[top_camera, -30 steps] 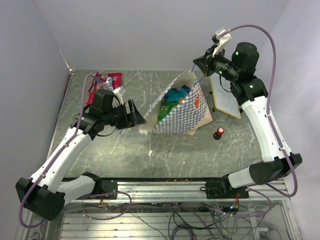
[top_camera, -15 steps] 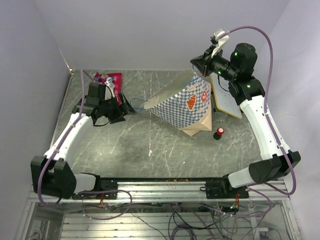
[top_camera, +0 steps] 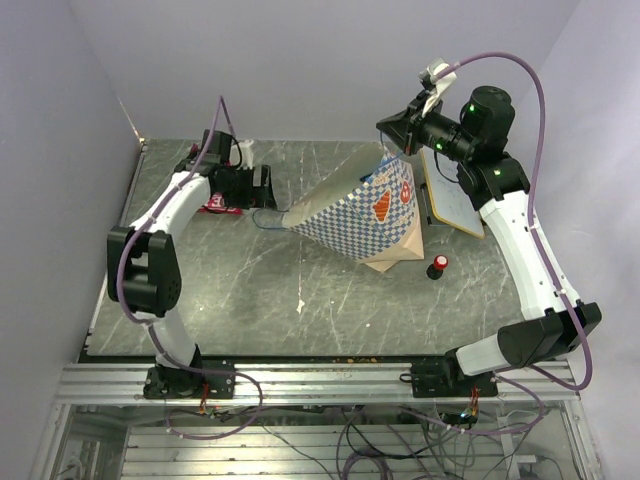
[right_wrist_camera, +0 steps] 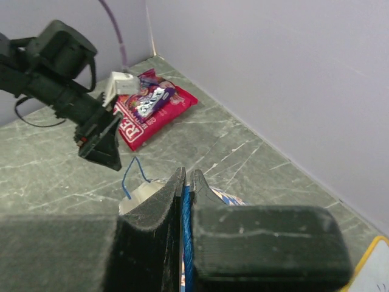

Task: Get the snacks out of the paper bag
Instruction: Adjust the paper bag at the center of the board, then take out the snack from the paper bag.

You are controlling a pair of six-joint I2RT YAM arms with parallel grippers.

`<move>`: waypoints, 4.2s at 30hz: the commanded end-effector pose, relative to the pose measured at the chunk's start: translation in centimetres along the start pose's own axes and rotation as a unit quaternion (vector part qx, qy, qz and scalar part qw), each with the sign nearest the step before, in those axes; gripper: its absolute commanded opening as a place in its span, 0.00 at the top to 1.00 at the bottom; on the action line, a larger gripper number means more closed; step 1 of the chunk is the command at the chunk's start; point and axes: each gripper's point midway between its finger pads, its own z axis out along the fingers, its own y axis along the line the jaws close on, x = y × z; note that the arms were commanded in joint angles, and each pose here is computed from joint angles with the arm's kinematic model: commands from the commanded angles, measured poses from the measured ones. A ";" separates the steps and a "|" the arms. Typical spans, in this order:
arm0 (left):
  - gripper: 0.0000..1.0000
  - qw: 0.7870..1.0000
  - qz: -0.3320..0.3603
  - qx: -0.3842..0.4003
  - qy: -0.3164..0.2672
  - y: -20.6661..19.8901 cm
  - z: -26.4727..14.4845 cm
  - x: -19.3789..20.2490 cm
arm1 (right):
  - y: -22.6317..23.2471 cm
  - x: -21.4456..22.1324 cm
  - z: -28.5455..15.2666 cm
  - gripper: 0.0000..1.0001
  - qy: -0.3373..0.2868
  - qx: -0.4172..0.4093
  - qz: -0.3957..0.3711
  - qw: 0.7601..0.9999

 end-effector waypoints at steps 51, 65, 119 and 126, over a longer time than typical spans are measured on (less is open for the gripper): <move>0.55 0.972 -0.013 0.217 0.094 -12.2 -2.3 17.2 | -5.9 -8.8 -0.1 1.00 -0.108 0.078 -0.130 0.982; 0.93 0.946 -0.016 0.324 0.014 -22.8 -4.7 9.3 | -6.5 -12.9 1.0 1.00 -0.156 0.005 -0.167 0.973; 0.45 0.953 0.298 -0.013 -0.057 -20.2 6.3 13.4 | 6.8 -4.1 2.0 1.00 -0.073 -0.043 0.027 0.996; 0.34 0.949 0.311 -0.003 -0.058 -19.5 7.6 14.6 | 6.9 -4.3 2.0 1.00 -0.067 -0.046 0.029 0.996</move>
